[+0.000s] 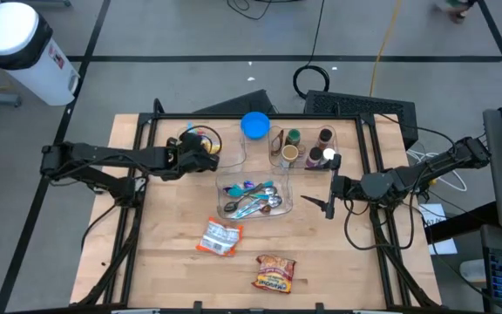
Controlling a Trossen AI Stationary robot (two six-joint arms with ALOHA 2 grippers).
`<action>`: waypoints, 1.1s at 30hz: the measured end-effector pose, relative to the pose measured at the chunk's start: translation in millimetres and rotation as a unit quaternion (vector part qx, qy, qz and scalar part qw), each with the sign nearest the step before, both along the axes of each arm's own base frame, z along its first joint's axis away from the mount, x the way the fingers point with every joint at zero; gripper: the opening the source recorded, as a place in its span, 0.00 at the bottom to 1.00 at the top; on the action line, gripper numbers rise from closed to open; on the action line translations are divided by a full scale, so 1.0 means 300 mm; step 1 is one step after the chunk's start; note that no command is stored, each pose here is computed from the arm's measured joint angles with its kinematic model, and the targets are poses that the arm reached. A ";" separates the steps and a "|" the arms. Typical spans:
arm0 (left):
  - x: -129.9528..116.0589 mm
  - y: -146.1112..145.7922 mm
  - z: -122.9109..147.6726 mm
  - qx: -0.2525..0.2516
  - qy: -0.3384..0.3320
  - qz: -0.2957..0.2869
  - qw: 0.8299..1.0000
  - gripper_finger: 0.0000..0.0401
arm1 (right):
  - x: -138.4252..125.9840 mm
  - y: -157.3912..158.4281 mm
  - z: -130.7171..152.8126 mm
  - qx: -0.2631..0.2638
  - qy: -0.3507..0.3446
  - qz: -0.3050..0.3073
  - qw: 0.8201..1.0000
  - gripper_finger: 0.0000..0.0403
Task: Pick & Place Food Item
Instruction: Put the yellow noodle bag into the top left transparent bin, then put the orange noodle bag into the top left transparent bin
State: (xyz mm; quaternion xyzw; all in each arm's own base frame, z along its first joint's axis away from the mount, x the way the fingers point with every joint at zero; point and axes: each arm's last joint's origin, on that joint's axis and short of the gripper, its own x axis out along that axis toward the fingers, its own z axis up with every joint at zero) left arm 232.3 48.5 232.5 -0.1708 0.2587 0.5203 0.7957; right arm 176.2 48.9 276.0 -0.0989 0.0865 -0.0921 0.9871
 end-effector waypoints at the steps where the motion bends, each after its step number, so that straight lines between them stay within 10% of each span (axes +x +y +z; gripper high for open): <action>1: -0.002 -0.001 -0.001 -0.003 -0.001 0.003 1.000 0.03 | 0.000 0.000 0.000 0.000 0.000 0.000 1.000 0.94; 13: -0.056 -0.004 -0.031 -0.044 0.024 0.073 0.996 0.03 | 0.000 0.000 0.000 0.000 0.000 0.000 1.000 0.94; 33: -0.035 -0.007 0.093 0.005 0.056 -0.006 0.998 0.61 | 0.000 0.000 0.000 0.000 0.000 0.000 1.000 0.94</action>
